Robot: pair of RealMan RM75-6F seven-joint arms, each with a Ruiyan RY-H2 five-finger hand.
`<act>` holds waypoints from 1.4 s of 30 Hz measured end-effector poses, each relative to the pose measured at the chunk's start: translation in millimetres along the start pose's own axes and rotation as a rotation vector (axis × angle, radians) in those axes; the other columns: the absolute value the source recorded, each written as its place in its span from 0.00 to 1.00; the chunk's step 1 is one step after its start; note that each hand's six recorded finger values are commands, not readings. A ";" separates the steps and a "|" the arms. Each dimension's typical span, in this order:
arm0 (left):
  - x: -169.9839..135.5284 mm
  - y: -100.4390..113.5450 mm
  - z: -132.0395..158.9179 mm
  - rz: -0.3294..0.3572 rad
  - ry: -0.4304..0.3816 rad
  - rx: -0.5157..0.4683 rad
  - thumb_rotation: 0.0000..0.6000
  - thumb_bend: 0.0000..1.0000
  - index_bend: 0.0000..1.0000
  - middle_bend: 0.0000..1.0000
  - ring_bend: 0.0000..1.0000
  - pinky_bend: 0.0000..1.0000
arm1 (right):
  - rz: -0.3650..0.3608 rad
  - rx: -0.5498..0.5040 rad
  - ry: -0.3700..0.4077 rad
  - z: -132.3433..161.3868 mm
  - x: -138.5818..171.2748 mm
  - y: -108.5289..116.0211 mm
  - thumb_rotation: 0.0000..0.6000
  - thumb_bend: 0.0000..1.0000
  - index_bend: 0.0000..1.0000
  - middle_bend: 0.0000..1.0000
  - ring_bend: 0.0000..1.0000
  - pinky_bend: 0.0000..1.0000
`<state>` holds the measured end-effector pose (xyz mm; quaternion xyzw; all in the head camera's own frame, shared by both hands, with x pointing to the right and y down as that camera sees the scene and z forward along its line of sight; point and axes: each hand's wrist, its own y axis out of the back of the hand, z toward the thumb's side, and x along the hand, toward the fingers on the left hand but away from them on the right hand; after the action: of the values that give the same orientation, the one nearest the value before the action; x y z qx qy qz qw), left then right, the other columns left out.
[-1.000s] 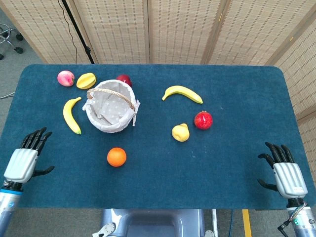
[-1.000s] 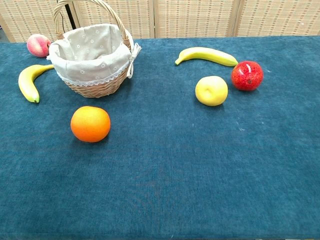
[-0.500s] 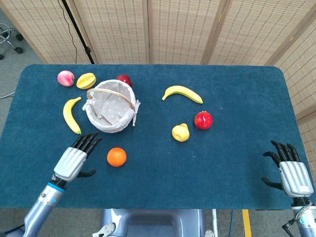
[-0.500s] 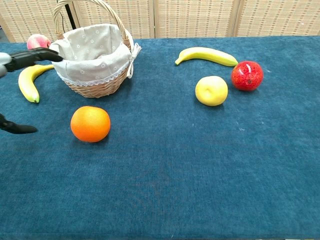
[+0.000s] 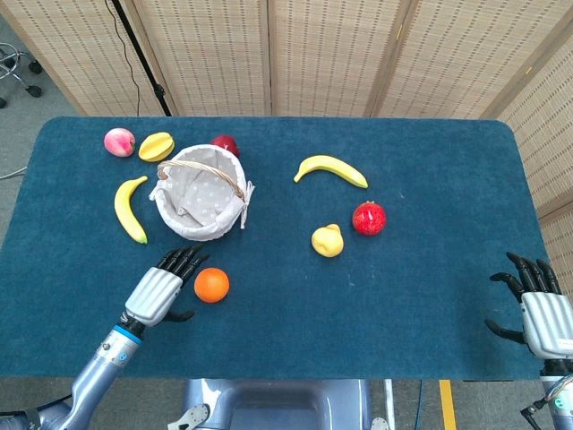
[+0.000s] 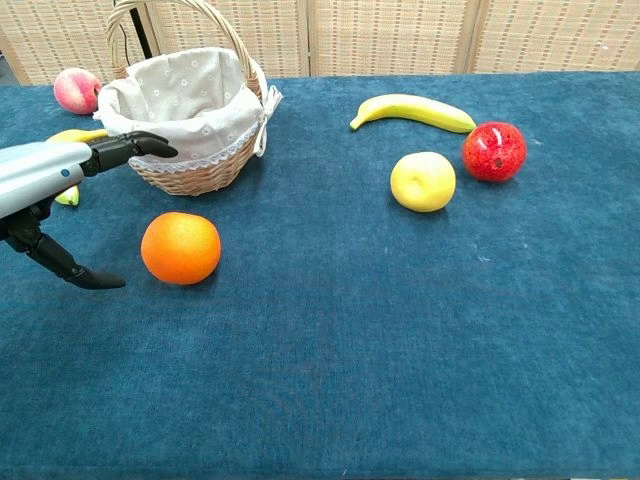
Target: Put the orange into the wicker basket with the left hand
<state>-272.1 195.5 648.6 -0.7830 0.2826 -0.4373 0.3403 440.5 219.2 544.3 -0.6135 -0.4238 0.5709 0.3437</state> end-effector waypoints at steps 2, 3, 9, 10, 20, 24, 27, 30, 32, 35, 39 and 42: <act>2.2 -5.8 -3.1 -0.009 0.003 -0.002 1.00 0.00 0.09 0.01 0.04 0.09 | 0.000 0.000 0.004 1.2 0.2 0.0 1.00 0.16 0.32 0.08 0.09 0.03; 3.5 -8.5 -4.1 -0.014 0.003 -0.003 1.00 0.00 0.09 0.01 0.04 0.09 | -0.001 0.001 0.006 1.8 0.3 0.0 1.00 0.16 0.32 0.08 0.09 0.03; 14.3 -21.9 -6.0 -0.036 -0.006 -0.007 1.00 0.00 0.10 0.02 0.04 0.09 | -0.004 0.000 0.011 3.5 1.3 0.9 1.00 0.16 0.32 0.08 0.09 0.03; 15.9 -23.4 -6.1 -0.038 -0.008 -0.008 1.00 0.00 0.11 0.02 0.04 0.09 | -0.004 0.001 0.011 3.7 1.5 1.0 1.00 0.16 0.32 0.08 0.09 0.03; 37.2 -40.7 -1.8 -0.065 -0.031 -0.027 1.00 0.00 0.18 0.06 0.09 0.14 | -0.002 -0.001 0.017 4.7 2.3 1.0 1.00 0.16 0.32 0.08 0.09 0.03; 45.2 -43.6 3.0 -0.038 -0.037 -0.024 1.00 0.02 0.41 0.28 0.29 0.34 | 0.001 -0.004 0.022 5.4 2.4 0.8 1.00 0.16 0.32 0.08 0.09 0.03; 49.3 -42.5 5.7 0.014 -0.036 -0.015 1.00 0.12 0.65 0.51 0.48 0.50 | 0.000 -0.010 0.023 5.2 2.5 1.4 1.00 0.16 0.32 0.08 0.09 0.03; 51.0 -42.4 6.8 0.065 -0.031 -0.004 1.00 0.20 0.70 0.58 0.54 0.55 | 0.000 -0.012 0.022 4.4 2.5 1.7 1.00 0.16 0.32 0.08 0.09 0.03; 50.7 -43.2 6.0 0.085 -0.026 0.001 1.00 0.22 0.70 0.60 0.56 0.57 | 0.002 -0.014 0.022 3.9 2.6 1.7 1.00 0.16 0.32 0.08 0.09 0.03; 48.8 -40.6 3.5 0.104 -0.018 -0.002 1.00 0.22 0.70 0.61 0.56 0.57 | 0.002 -0.020 0.025 4.3 2.8 1.9 1.00 0.16 0.32 0.08 0.09 0.03; 45.4 -32.4 1.2 0.119 -0.014 -0.007 1.00 0.23 0.70 0.61 0.56 0.57 | 0.001 -0.022 0.027 4.3 3.0 2.7 1.00 0.16 0.32 0.08 0.09 0.03; 40.5 -17.7 0.2 0.146 -0.014 -0.005 1.00 0.23 0.70 0.61 0.56 0.57 | 0.002 -0.022 0.023 3.5 2.7 2.6 1.00 0.16 0.32 0.08 0.09 0.03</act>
<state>-250.8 176.3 682.3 -0.7642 0.3374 -0.4053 0.3713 437.4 220.4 540.4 -0.6242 -0.4254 0.5594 0.3412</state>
